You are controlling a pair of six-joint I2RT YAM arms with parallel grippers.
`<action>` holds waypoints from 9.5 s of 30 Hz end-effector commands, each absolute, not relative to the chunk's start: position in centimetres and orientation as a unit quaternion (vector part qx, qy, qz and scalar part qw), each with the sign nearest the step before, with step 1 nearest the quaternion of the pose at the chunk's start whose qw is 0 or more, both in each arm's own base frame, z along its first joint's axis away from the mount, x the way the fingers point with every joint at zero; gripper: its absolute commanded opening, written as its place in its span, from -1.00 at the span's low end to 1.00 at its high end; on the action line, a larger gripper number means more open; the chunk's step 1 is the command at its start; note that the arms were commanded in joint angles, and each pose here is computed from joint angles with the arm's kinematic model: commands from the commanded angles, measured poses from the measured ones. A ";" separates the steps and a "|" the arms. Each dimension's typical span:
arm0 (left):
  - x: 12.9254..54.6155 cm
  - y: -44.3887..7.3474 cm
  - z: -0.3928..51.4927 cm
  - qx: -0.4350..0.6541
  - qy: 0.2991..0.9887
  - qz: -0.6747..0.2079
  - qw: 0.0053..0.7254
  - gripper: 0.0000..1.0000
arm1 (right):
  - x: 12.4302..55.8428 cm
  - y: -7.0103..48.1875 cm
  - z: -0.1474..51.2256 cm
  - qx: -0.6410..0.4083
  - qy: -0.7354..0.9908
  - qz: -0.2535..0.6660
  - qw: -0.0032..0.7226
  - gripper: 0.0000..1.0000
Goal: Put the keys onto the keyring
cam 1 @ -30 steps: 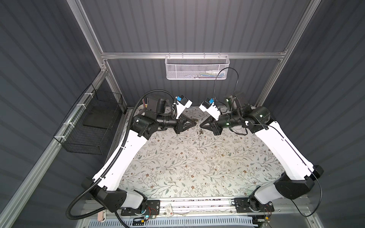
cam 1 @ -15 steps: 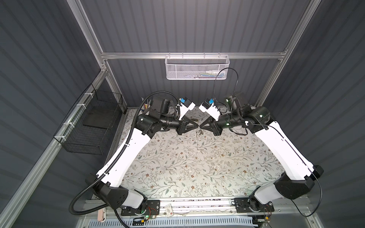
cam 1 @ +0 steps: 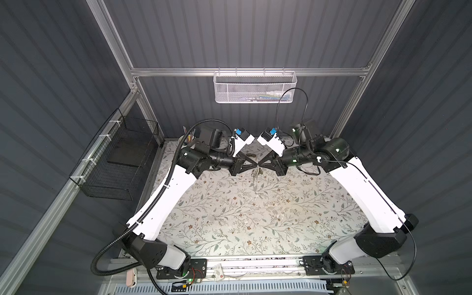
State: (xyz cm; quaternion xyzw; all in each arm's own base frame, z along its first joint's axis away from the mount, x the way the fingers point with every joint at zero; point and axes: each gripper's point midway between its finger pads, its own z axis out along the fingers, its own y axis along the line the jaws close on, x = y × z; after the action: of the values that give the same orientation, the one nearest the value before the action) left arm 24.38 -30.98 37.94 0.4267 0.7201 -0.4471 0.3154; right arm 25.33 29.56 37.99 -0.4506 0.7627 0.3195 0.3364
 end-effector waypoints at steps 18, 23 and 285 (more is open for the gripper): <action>25.2 -31.6 41.5 0.401 0.673 -0.472 0.404 -1.00 | 26.9 26.8 42.7 -0.341 0.733 0.410 0.423 -0.43; 25.7 -31.7 43.2 0.380 0.649 -0.487 0.444 -1.00 | 26.9 25.5 43.6 -0.285 0.709 0.482 0.429 -0.41; 26.9 -32.0 49.2 0.318 0.574 -0.581 0.481 -0.69 | 28.3 26.9 45.7 -0.260 0.667 0.550 0.430 -0.91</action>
State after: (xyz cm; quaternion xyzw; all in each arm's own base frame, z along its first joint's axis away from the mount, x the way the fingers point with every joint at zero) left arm 28.07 -32.65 47.66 0.2837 0.5857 -0.5944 0.4724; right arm 29.10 27.37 45.94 -0.2314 0.6562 0.5688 0.4386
